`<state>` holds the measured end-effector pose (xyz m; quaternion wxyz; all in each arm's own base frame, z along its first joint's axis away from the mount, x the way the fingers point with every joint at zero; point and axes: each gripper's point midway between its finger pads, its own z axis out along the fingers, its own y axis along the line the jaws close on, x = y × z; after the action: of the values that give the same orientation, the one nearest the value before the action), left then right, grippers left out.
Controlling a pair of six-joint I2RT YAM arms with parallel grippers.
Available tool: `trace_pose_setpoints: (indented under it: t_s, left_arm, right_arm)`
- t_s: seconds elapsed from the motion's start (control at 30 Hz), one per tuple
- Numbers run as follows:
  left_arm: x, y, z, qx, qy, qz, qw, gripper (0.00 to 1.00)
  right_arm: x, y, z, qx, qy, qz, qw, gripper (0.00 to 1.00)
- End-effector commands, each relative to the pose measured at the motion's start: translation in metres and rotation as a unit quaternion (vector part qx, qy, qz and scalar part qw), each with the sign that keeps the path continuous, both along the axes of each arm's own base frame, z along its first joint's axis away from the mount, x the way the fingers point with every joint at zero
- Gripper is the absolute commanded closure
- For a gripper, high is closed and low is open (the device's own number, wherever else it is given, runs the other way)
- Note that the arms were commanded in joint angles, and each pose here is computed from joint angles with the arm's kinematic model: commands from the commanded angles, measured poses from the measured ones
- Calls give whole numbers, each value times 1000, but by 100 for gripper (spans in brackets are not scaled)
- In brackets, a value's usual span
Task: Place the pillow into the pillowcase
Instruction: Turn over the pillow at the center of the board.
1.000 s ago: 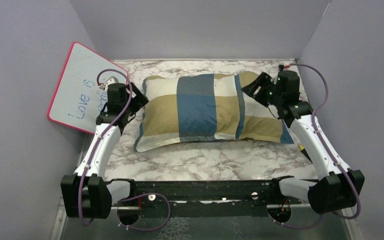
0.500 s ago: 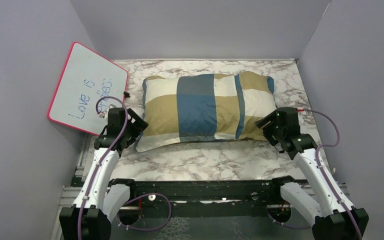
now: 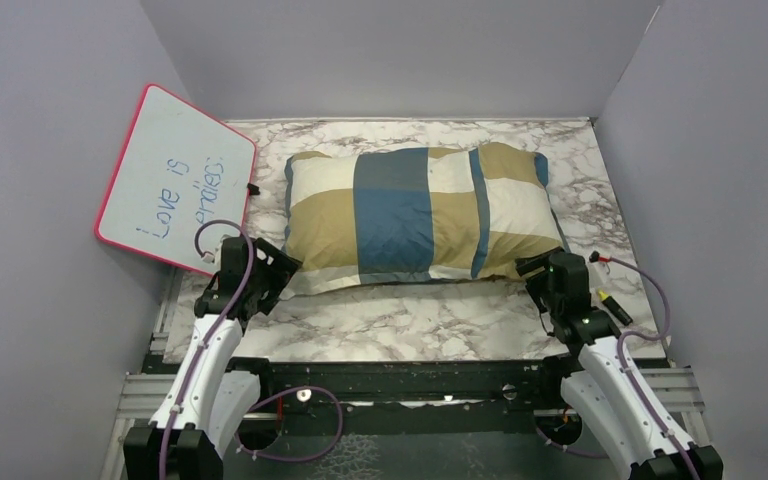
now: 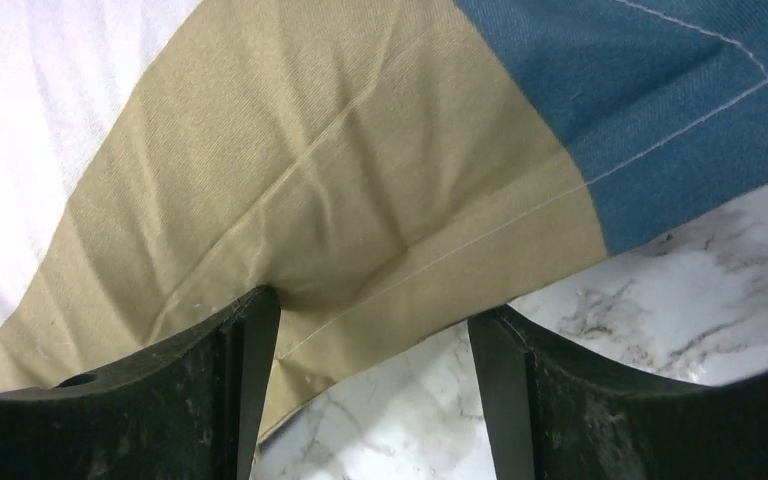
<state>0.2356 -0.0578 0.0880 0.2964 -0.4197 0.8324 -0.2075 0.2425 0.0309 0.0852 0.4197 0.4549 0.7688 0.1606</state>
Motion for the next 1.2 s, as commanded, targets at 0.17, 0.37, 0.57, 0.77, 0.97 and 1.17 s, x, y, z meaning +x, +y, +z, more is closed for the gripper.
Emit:
trace_pose_setpoints:
  t_s: [0.17,0.37,0.57,0.77,0.97,1.17]
  left_arm:
    - [-1,1,-4,-16,-18,25,999,22]
    - [9,6,1,2,-57,23,998,74]
    - [36,38,93,72,-178,77,978,100]
    - [50,73,247,154,-291,134,935,100]
    - [33,83,387,175,-402,157,885,100]
    - [74,84,392,191,-389,152,888,100]
  right_arm:
    - [28,-22,18,-11,-108,-70,992,46]
    - [34,-27,30,-18,-133,-82,988,99]
    - [36,-35,113,-94,-190,-53,976,100]
    - [24,-47,244,-182,-279,-40,942,100]
    - [-3,-41,359,-248,-353,11,902,100]
    - [23,-31,379,-294,-368,38,881,100]
